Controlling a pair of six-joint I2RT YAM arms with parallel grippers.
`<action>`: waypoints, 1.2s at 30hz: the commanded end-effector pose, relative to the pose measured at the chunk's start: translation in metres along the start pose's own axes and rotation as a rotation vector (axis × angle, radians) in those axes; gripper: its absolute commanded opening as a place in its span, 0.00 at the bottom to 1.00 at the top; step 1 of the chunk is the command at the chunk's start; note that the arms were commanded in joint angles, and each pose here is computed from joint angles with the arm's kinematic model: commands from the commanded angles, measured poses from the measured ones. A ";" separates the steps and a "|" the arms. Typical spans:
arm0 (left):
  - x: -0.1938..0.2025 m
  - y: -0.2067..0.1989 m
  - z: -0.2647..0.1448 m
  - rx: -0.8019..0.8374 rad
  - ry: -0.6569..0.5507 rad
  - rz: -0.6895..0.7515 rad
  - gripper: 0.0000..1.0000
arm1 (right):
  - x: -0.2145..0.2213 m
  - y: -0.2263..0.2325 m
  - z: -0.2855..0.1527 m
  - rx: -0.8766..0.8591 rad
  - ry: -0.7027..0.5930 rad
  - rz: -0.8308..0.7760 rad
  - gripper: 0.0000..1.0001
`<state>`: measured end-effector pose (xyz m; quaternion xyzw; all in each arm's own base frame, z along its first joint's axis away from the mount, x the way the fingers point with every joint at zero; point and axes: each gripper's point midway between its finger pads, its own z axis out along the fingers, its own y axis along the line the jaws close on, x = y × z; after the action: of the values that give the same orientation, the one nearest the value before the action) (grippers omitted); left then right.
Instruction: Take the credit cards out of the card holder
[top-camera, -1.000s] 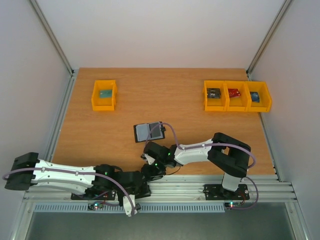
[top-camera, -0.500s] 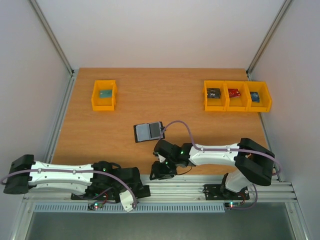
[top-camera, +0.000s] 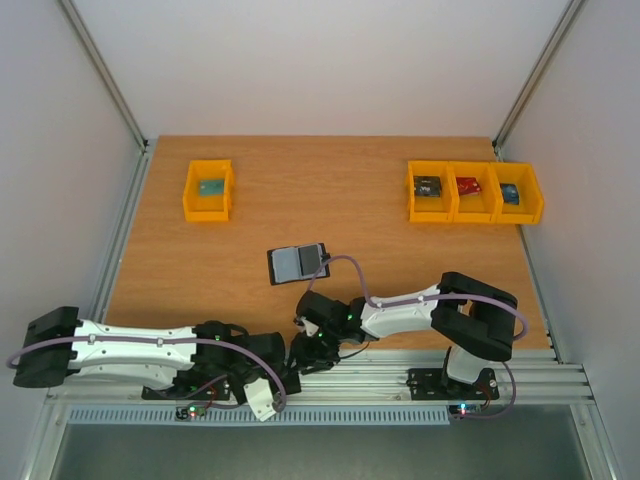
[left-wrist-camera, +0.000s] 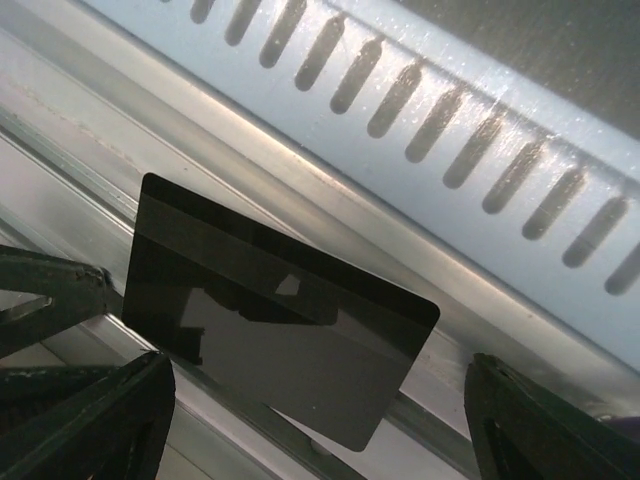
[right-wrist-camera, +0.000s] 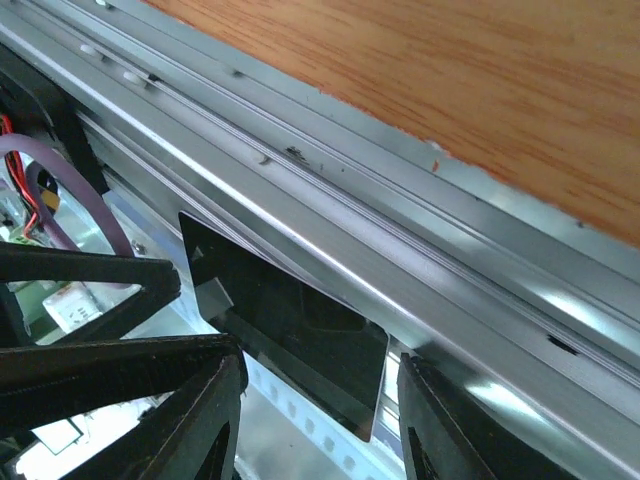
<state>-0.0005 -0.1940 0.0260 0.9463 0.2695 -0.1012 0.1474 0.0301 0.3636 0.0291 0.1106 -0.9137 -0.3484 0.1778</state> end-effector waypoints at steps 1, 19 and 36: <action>0.004 0.002 0.010 -0.017 0.012 0.000 0.80 | 0.015 -0.025 0.021 0.059 0.047 0.060 0.44; 0.004 0.027 0.016 -0.231 -0.022 0.097 0.68 | 0.019 -0.029 0.012 0.008 0.006 0.101 0.44; 0.010 0.078 -0.005 -0.525 0.021 0.075 0.58 | 0.034 -0.033 -0.015 0.097 0.008 0.082 0.45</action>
<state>0.0133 -0.2307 0.0286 0.9169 0.2312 -0.0890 0.3128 0.0139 0.3273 0.0305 0.0691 -0.9260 -0.3187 0.1904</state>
